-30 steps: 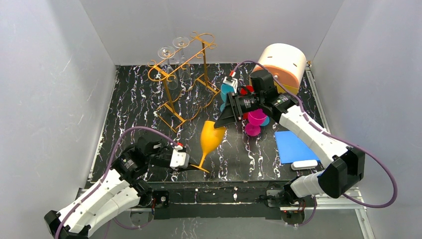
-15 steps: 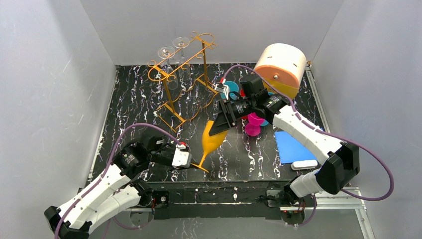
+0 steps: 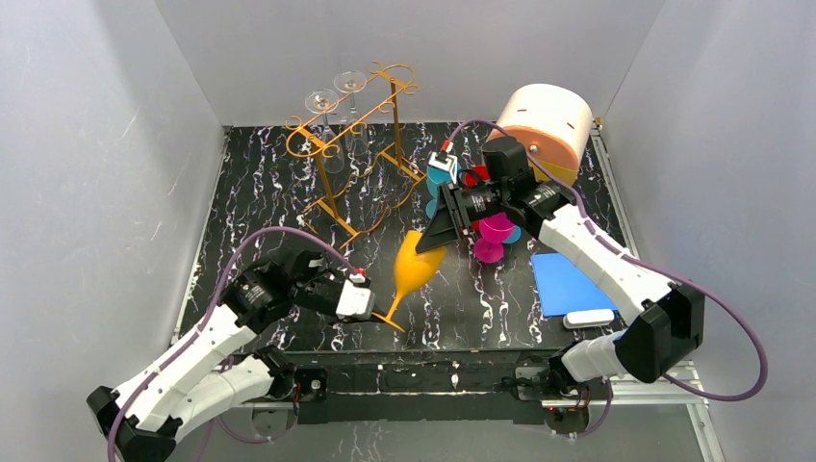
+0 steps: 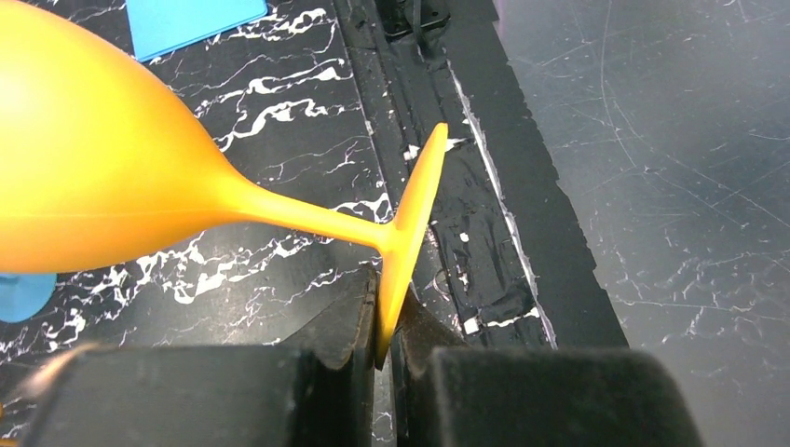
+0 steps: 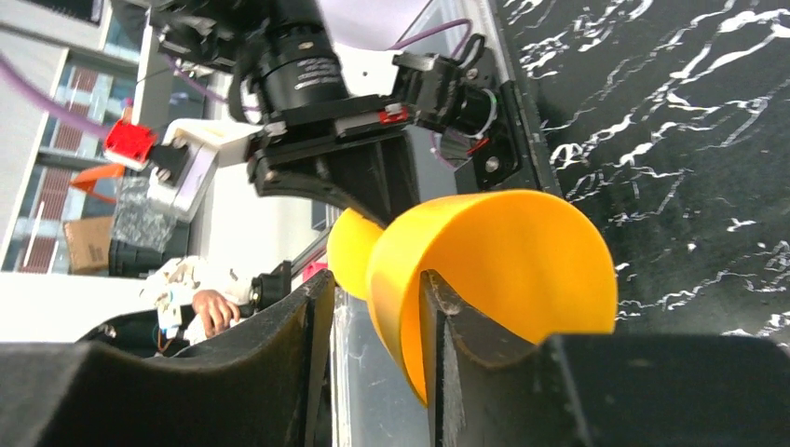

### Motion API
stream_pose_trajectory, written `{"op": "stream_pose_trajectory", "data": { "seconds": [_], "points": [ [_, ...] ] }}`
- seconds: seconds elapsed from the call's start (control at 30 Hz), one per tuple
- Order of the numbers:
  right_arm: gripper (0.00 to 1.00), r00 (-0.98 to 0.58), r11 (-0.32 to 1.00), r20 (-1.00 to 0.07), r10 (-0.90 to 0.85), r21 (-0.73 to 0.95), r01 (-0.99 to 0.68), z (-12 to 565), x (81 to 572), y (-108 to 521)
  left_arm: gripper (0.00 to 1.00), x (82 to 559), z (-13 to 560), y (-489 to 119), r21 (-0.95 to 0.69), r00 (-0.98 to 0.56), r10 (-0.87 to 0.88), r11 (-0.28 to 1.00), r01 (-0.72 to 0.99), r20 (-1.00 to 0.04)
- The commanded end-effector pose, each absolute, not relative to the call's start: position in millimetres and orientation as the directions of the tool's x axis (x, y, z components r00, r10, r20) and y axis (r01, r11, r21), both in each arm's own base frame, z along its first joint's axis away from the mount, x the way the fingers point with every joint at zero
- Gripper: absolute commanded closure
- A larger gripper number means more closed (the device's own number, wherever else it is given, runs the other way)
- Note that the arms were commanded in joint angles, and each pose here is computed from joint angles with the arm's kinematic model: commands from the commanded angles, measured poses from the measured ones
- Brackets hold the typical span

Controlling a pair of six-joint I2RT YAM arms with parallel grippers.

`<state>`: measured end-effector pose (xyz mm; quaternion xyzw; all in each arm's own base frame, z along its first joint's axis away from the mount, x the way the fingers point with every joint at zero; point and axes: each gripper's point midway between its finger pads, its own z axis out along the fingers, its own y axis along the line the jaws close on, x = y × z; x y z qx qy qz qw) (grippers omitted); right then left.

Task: Take the wine glass off the wine glass rack
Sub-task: Place the wine glass at the center of the board.

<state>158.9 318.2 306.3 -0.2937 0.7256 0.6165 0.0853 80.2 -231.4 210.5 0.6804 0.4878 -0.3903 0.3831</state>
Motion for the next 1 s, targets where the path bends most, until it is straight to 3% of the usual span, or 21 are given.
{"op": "stream_pose_trajectory", "data": {
  "seconds": [0.0, 0.17, 0.37, 0.5, 0.53, 0.6, 0.73, 0.9, 0.97],
  "points": [
    [0.56, -0.744, -0.126, -0.559, -0.365, 0.822, -0.556, 341.9, 127.1, 306.4, 1.0, 78.3, 218.3, -232.0, 0.157, 0.246, 0.352, -0.263, 0.952, -0.903],
    [0.72, -0.76, -0.097, -0.542, -0.36, 0.831, -0.547, 335.0, 130.9, 308.4, 1.0, 82.9, 221.8, -235.1, 0.158, 0.242, 0.35, -0.252, 0.955, -0.905],
    [0.98, -0.766, -0.088, -0.535, -0.356, 0.835, -0.543, 328.2, 132.4, 309.4, 1.0, 82.2, 222.2, -231.3, 0.169, 0.247, 0.357, -0.234, 0.957, -0.901],
    [0.99, -0.764, -0.092, -0.544, -0.347, 0.831, -0.549, 330.9, 132.9, 309.7, 1.0, 78.5, 219.8, -230.6, 0.158, 0.238, 0.351, -0.241, 0.958, -0.906],
    [0.99, -0.76, -0.094, -0.552, -0.342, 0.825, -0.557, 331.9, 133.0, 309.9, 0.97, 78.3, 217.9, -230.3, 0.153, 0.233, 0.353, -0.239, 0.959, -0.906],
    [0.99, -0.761, -0.082, -0.559, -0.33, 0.82, -0.567, 331.9, 134.9, 310.3, 0.82, 78.6, 216.2, -230.7, 0.145, 0.221, 0.353, -0.229, 0.963, -0.909],
    [0.99, -0.767, -0.057, -0.558, -0.316, 0.818, -0.572, 328.4, 137.3, 310.7, 0.66, 79.0, 214.4, -230.0, 0.125, 0.194, 0.36, -0.206, 0.971, -0.913],
    [0.99, -0.774, 0.025, -0.566, -0.284, 0.802, -0.597, 319.8, 145.3, 310.3, 0.33, 83.2, 213.3, -227.8, 0.125, 0.178, 0.373, -0.161, 0.979, -0.911],
    [0.99, -0.771, 0.065, -0.579, -0.266, 0.787, -0.613, 317.4, 150.6, 310.2, 0.25, 83.9, 212.4, -227.5, 0.117, 0.164, 0.374, -0.144, 0.983, -0.913]
  ]
}}
